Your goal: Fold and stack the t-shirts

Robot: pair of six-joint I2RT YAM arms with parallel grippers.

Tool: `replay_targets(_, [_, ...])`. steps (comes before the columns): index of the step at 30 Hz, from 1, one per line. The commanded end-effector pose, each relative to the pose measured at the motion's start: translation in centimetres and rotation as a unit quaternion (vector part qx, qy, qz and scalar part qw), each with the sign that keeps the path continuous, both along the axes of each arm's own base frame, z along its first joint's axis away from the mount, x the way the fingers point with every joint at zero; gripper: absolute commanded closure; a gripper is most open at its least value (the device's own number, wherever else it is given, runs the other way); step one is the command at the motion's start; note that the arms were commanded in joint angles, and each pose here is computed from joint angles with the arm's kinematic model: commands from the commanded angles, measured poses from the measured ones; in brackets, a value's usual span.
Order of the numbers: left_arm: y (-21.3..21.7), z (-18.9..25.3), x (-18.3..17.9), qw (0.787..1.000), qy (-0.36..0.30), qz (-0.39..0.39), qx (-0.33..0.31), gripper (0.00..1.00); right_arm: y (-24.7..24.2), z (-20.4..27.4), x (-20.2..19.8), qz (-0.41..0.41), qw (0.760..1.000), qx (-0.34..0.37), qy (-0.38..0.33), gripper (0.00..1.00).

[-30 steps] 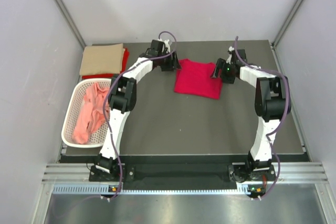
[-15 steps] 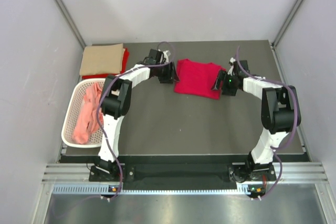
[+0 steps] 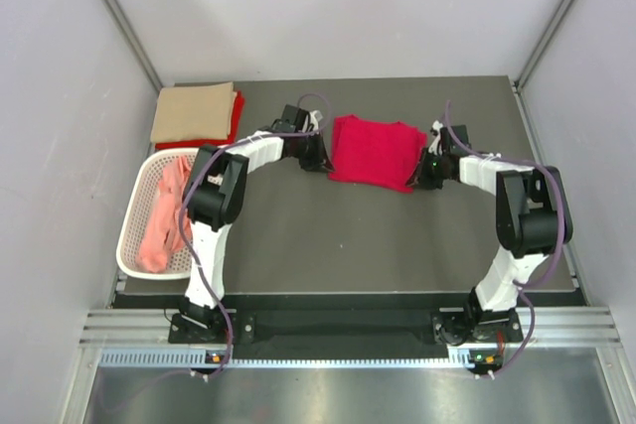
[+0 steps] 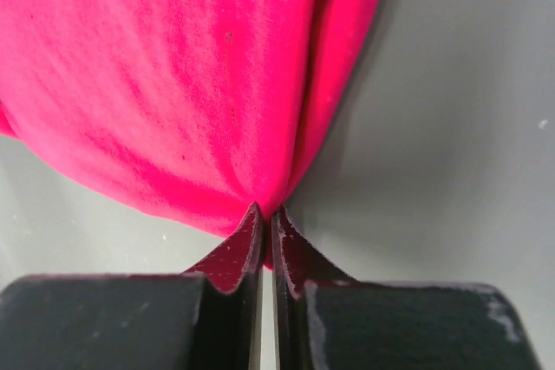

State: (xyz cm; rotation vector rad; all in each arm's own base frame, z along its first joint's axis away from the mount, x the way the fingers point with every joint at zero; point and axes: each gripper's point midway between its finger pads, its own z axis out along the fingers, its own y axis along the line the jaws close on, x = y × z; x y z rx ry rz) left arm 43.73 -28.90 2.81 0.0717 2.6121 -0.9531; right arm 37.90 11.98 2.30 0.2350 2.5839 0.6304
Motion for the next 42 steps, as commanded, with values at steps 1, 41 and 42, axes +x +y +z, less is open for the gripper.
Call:
replay_targets(1, [2.7,-2.7,-5.2,0.995,0.080,0.012,0.066,1.00,0.9,0.0,-2.6,0.026,0.999,-0.016,0.017,1.00])
replay_targets(41, [1.0,-0.9,5.1,0.999,-0.034,-0.005,0.030,0.32,3.6,5.9,-8.1,0.082,0.995,-0.005,-0.061,0.26])
replay_targets(42, [1.0,-1.1,5.0,0.999,-0.032,-0.003,0.031,0.32,3.6,5.9,-8.3,0.083,0.995,-0.006,-0.060,0.26])
